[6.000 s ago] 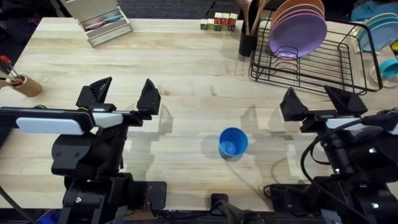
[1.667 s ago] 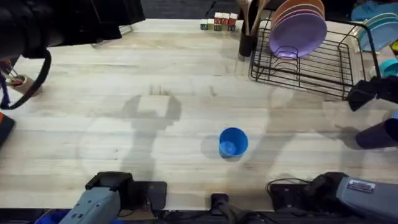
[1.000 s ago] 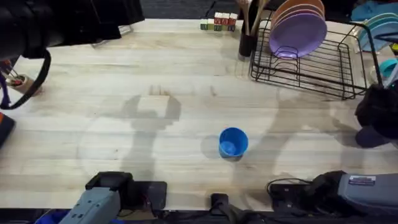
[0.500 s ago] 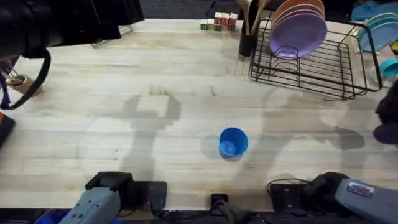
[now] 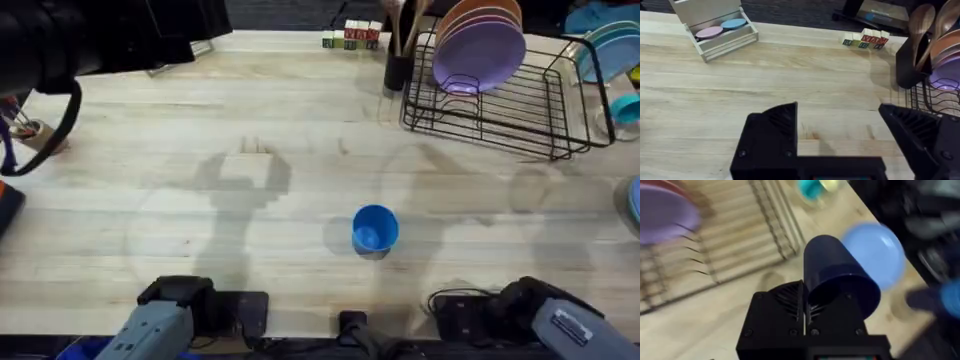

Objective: Pick up the cup on the table and put them onto the rack.

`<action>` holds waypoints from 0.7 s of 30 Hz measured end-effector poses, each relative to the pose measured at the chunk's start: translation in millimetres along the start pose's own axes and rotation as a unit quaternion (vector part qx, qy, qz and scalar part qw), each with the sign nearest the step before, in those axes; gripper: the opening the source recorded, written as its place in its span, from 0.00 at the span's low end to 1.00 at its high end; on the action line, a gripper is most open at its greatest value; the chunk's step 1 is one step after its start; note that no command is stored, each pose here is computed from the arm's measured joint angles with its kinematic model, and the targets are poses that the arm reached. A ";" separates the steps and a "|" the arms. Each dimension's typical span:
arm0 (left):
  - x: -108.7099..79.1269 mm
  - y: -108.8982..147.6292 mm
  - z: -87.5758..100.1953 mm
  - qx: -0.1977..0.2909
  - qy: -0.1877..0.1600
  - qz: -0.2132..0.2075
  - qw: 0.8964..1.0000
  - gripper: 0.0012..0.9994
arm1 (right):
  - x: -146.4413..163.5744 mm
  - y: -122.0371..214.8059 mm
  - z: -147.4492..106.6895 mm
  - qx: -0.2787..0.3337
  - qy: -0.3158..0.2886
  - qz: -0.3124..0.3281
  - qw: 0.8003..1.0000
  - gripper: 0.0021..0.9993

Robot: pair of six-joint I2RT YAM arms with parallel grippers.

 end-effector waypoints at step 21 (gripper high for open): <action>0.0 0.0 0.0 0.000 0.000 0.000 1.000 0.99 | 155.1 5.4 66.5 -0.166 0.147 0.232 0.947 0.03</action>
Point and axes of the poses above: each hand's point on the last joint's axis, 136 mm out from that joint toward the fingers, its own y axis back along the fingers, its own x axis along the line the jaws close on, z = x × y, the point moved 9 cm from there along y, back along the fingers, and after that the axes turned 14 degrees about y, right-handed, at the moved point
